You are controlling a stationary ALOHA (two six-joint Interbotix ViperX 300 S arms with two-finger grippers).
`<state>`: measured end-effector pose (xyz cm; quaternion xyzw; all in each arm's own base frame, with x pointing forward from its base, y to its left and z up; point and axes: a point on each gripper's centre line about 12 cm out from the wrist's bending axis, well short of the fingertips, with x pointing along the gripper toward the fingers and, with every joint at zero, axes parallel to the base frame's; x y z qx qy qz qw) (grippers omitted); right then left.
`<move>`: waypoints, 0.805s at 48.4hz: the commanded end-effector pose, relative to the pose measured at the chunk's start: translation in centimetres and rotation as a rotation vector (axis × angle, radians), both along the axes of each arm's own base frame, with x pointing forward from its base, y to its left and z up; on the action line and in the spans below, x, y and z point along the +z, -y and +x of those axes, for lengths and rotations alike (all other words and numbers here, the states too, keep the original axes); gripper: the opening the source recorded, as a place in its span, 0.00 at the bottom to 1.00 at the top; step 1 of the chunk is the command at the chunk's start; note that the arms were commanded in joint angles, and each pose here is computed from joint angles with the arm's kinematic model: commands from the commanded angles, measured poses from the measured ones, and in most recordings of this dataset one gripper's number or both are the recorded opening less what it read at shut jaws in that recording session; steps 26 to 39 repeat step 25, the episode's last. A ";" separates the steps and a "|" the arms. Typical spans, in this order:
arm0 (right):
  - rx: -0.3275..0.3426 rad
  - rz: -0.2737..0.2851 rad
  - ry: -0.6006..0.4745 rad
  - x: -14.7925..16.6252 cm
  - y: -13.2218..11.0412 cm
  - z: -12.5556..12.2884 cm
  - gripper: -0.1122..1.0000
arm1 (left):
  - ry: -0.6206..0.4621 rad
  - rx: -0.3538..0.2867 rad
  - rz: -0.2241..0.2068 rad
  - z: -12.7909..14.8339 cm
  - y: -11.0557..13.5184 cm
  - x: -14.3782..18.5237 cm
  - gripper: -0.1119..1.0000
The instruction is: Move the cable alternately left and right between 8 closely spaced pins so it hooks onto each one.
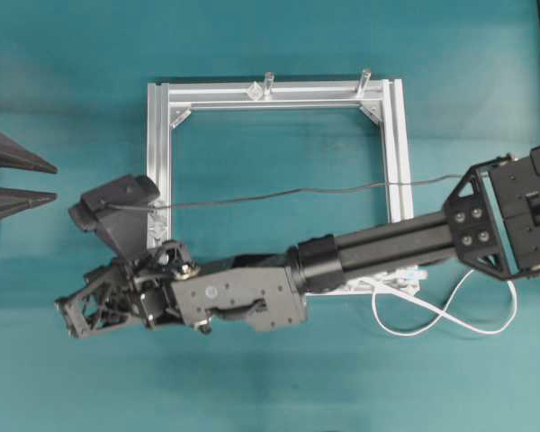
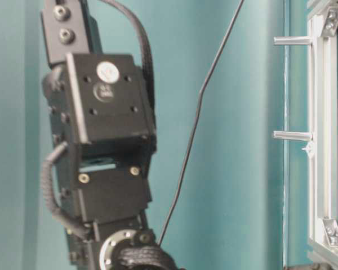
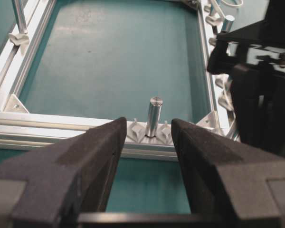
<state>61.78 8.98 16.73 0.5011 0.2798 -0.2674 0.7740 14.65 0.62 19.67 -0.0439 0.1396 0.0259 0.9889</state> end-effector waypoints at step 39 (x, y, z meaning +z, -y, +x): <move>0.001 -0.084 0.029 2.5 5.2 0.7 0.23 | 0.006 -0.002 -0.005 0.2 0.1 0.3 0.57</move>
